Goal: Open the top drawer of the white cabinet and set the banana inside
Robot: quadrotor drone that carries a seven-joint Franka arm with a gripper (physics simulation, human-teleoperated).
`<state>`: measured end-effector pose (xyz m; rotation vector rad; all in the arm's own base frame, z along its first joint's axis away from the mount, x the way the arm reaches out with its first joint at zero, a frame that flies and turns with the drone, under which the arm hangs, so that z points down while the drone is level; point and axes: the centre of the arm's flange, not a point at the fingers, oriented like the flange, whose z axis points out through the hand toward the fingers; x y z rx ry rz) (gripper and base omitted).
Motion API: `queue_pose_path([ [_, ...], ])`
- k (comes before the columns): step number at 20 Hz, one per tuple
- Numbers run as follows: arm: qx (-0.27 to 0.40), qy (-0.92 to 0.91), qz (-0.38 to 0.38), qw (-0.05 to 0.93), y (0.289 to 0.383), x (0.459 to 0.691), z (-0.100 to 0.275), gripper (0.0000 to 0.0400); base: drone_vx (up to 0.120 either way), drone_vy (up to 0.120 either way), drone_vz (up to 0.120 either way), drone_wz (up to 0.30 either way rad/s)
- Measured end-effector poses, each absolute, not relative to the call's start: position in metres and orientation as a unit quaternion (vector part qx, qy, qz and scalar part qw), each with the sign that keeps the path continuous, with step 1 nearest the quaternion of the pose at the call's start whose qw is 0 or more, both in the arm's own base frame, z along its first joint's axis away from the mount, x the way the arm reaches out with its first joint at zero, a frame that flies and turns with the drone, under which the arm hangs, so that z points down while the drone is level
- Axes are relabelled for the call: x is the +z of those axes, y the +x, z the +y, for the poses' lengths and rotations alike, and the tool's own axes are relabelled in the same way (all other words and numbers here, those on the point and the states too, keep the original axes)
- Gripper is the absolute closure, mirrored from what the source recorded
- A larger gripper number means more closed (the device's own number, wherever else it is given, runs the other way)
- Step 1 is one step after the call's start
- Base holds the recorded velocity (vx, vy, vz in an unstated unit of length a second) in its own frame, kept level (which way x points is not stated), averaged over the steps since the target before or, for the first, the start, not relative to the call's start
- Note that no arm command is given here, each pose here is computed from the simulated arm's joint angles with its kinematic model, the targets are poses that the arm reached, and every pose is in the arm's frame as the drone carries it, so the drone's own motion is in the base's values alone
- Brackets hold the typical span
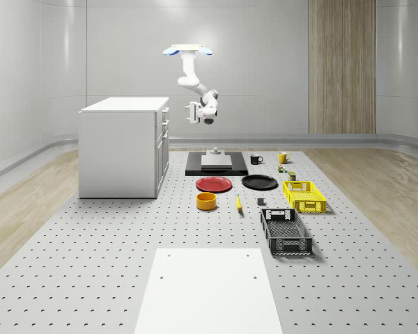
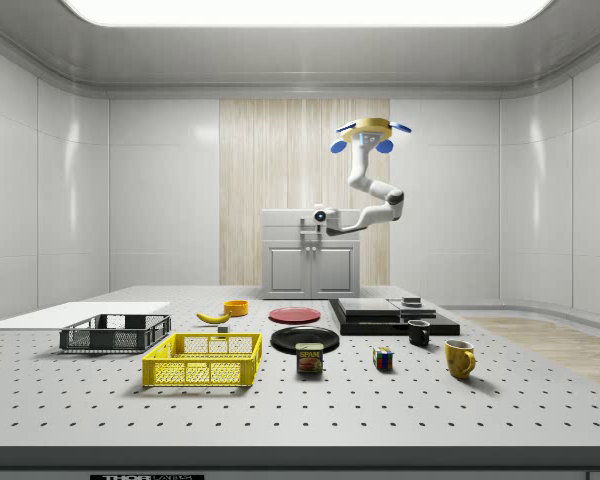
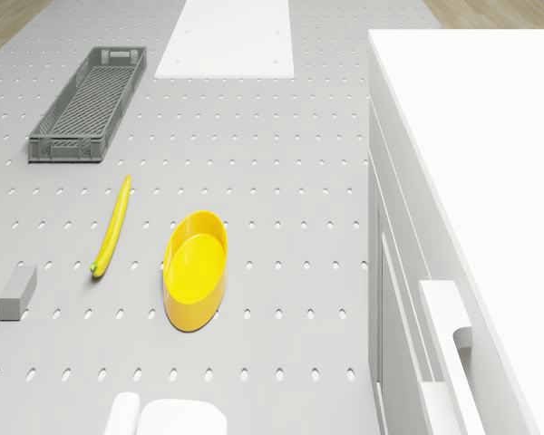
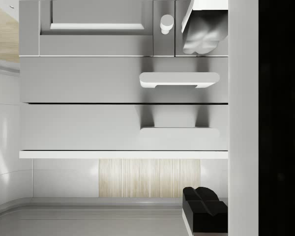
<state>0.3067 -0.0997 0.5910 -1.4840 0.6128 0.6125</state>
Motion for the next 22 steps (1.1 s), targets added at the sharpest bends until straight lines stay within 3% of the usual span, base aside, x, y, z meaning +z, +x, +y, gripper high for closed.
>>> queue_pose_path([
  [7,0.27,-0.654,0.27,0.653,0.3067,0.591,-0.095,0.0,0.0,0.0,0.0,0.0],
  [22,0.27,-0.654,0.27,0.653,0.3065,0.586,-0.035,0.0,0.0,0.0,0.0,0.0],
])
